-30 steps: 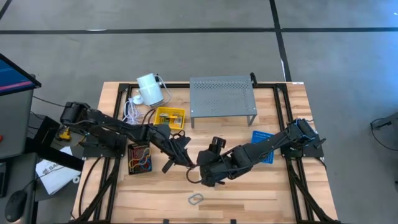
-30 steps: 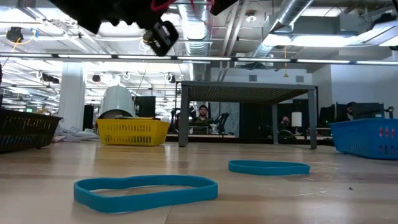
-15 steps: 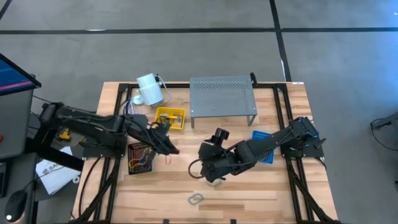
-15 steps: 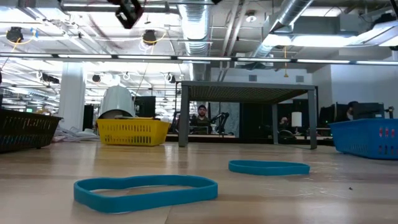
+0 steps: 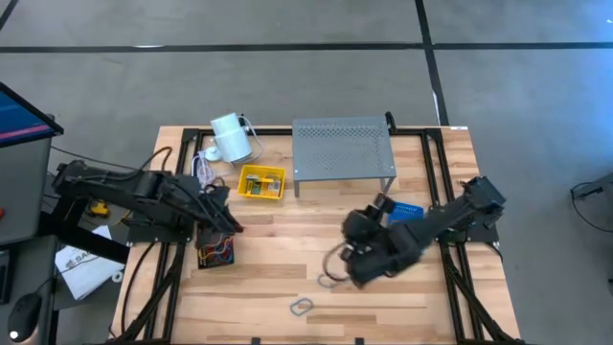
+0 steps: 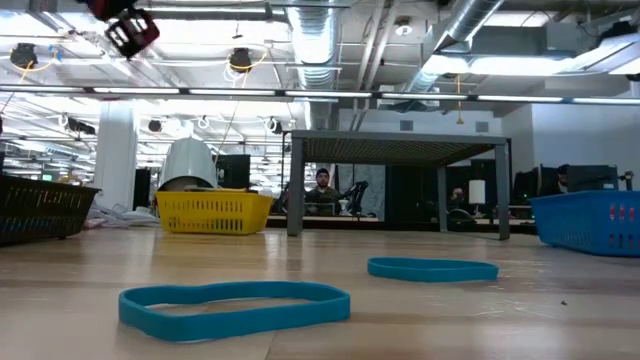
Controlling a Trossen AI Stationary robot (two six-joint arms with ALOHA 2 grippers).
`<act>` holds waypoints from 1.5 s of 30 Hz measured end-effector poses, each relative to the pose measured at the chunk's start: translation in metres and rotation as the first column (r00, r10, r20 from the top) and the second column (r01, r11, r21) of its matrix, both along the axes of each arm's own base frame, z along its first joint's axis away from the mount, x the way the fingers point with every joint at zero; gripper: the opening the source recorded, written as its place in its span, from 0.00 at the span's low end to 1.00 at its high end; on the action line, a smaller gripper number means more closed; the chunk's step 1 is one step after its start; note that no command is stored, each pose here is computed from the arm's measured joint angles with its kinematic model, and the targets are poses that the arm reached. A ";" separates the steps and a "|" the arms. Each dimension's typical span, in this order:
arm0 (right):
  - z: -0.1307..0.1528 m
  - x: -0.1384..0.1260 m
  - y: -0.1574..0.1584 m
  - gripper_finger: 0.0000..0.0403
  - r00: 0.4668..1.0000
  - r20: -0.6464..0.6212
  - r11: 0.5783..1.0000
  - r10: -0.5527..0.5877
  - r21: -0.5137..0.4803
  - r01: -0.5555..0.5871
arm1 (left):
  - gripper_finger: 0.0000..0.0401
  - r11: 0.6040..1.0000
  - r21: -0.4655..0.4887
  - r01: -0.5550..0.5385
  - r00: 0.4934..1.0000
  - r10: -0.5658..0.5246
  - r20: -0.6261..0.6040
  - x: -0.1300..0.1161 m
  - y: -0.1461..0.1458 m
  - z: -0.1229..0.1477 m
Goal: Pick & Place Office Desk Supplies
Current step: Put the red rubber band into the black bin
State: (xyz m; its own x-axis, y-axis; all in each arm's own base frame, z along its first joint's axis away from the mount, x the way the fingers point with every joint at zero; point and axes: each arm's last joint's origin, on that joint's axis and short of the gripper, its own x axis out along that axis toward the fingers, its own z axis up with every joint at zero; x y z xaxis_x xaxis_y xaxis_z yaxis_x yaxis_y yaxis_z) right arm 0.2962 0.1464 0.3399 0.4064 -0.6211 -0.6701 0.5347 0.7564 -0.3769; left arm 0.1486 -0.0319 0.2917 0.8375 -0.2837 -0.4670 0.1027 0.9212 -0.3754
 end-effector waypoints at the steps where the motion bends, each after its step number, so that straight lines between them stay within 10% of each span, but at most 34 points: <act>1: 0.001 -0.006 0.001 0.43 1.000 0.021 1.000 -0.004 0.008 0.004 | 0.00 1.000 0.003 -0.009 1.000 0.009 -0.003 -0.003 -0.001 0.000; 14: -0.031 -0.071 -0.009 0.41 0.966 0.255 0.966 -0.048 0.258 -0.020 | 0.00 0.990 0.128 -0.052 0.974 0.079 -0.211 -0.048 -0.002 -0.018; 45: -0.112 -0.003 -0.007 0.41 0.936 0.229 0.832 0.269 0.434 -0.345 | 0.01 0.983 0.175 -0.054 0.727 0.158 -0.668 -0.023 -0.017 -0.069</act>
